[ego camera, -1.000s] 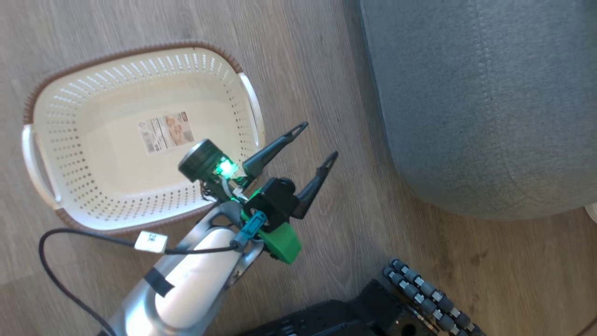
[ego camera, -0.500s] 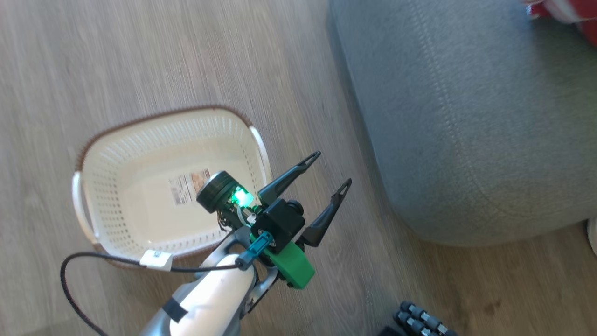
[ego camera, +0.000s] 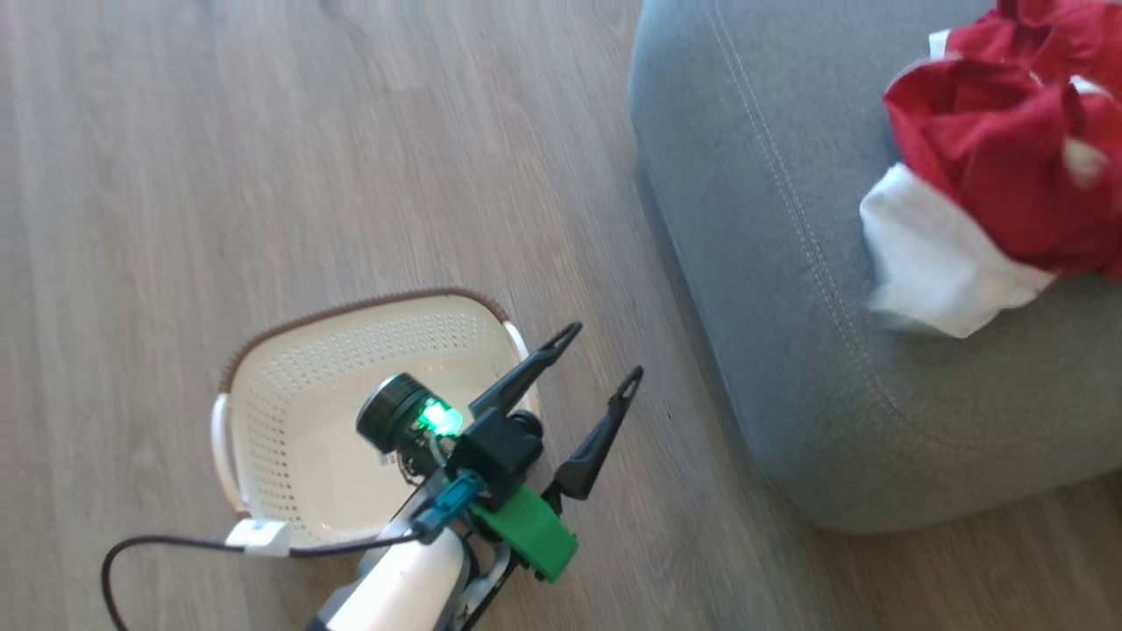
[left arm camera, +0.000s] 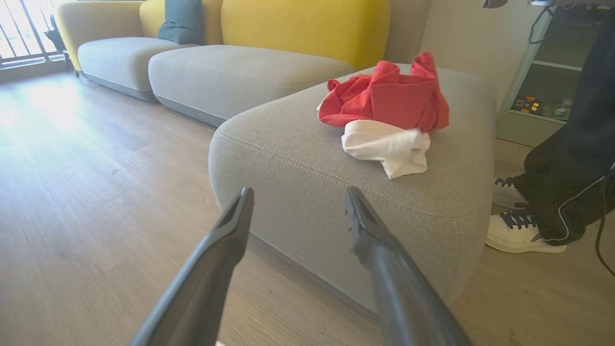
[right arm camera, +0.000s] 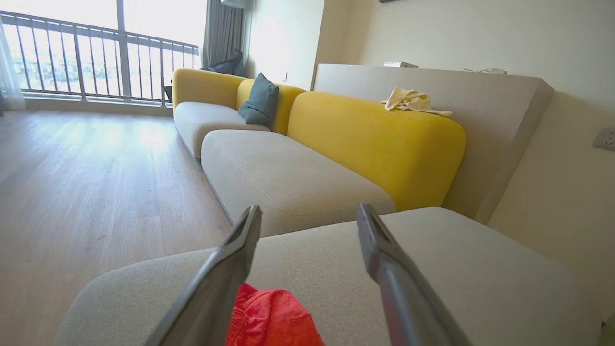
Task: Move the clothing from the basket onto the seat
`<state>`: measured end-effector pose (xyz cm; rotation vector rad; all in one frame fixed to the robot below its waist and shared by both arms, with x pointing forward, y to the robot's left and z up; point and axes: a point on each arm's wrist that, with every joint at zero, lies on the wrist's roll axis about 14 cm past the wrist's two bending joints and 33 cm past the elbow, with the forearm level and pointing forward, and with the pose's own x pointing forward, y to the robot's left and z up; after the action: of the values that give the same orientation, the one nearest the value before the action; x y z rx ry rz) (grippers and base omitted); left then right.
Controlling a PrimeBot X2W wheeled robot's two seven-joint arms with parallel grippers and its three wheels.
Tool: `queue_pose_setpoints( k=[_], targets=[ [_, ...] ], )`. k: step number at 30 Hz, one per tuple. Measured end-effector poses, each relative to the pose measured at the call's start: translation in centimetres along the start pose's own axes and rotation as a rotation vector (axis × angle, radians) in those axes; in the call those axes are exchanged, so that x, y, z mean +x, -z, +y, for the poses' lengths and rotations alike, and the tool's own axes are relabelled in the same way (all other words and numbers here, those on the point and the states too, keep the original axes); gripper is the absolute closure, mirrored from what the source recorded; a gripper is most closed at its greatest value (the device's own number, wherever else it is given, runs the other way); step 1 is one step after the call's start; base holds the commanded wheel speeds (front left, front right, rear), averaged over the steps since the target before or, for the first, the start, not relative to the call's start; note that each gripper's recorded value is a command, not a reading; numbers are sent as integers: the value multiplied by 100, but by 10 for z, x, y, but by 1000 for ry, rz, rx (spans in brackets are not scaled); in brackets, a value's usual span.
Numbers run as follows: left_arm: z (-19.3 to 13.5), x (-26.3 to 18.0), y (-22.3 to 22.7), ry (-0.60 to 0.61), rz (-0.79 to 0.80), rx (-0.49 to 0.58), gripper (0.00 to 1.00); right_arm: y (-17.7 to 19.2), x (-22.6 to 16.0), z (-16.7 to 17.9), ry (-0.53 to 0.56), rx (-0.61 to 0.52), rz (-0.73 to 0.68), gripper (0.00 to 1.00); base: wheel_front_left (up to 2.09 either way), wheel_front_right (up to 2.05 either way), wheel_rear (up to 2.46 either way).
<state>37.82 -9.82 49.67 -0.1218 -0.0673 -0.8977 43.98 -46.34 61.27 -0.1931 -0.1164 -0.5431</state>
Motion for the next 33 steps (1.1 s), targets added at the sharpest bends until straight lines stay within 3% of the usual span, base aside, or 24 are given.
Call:
queue_pose_setpoints(
  k=[10,17,24,28,33],
  targets=[
    [25,-38,-38,-180,-69,27,0,-57,-33,31,-116,108,-224,0,0,0,0],
    [55,-71,-55,-338,-104,34,0,-95,-58,93,-303,173,-356,0,0,0,0],
    [84,-106,-75,-504,-154,71,0,-92,-96,148,-471,250,-361,0,0,0,0],
    [104,-133,-81,-639,-165,78,0,-73,-125,181,-568,312,-300,0,0,0,0],
    [129,-175,-80,-851,-154,106,0,-41,-152,204,-609,389,-188,0,0,0,0]
  ],
)
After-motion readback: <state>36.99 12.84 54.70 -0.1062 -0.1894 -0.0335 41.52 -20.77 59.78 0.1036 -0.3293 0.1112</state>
